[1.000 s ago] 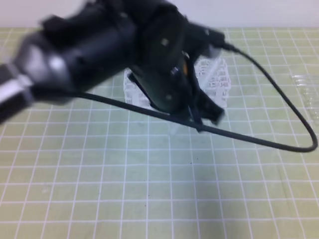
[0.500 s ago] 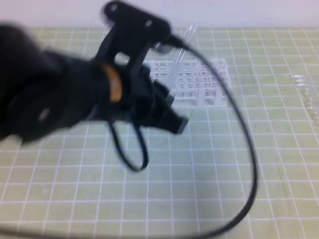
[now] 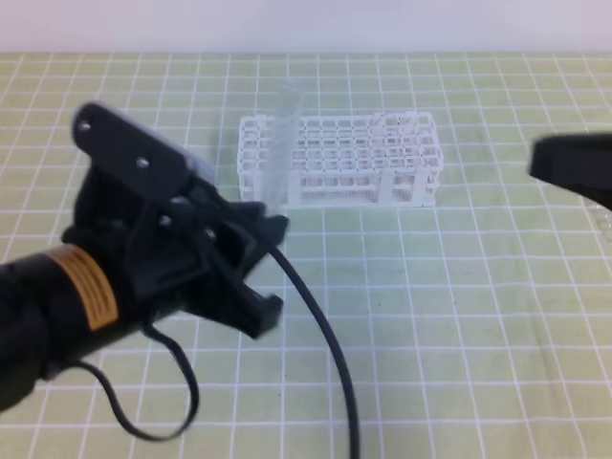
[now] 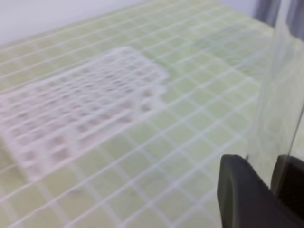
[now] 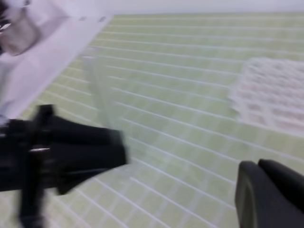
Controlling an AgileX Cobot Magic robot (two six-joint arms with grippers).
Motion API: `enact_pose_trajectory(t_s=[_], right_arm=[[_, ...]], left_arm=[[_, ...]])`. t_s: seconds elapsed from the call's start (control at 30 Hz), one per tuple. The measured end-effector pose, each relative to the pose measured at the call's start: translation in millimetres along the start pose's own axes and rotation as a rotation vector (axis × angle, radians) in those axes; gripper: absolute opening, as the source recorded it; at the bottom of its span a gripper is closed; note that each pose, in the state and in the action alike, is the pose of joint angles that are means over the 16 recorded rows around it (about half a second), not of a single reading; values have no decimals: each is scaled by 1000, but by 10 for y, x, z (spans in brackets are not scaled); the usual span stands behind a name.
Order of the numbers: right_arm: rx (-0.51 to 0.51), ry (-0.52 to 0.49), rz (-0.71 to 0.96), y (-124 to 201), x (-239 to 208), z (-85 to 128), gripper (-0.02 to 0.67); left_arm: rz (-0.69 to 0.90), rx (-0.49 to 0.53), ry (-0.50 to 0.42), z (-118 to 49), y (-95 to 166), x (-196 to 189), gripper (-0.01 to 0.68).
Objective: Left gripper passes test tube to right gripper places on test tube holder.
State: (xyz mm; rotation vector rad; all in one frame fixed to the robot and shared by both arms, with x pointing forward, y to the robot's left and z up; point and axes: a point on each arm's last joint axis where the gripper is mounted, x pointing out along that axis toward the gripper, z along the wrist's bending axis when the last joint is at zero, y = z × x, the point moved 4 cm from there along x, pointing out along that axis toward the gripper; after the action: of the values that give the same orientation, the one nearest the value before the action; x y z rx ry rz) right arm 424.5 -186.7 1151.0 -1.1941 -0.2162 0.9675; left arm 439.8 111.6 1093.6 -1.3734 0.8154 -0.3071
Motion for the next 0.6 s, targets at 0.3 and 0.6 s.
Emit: enact_pose_trajectory(t_s=[0.3, 0.6], right_arm=[[-157, -54, -23, -316, 459, 247, -16], [-337, 26, -163, -528, 854, 378, -13]], left_arm=[[-114, -71, -101, 349, -71, -49, 65], [-194, -91, -119, 456, -99, -19, 77]])
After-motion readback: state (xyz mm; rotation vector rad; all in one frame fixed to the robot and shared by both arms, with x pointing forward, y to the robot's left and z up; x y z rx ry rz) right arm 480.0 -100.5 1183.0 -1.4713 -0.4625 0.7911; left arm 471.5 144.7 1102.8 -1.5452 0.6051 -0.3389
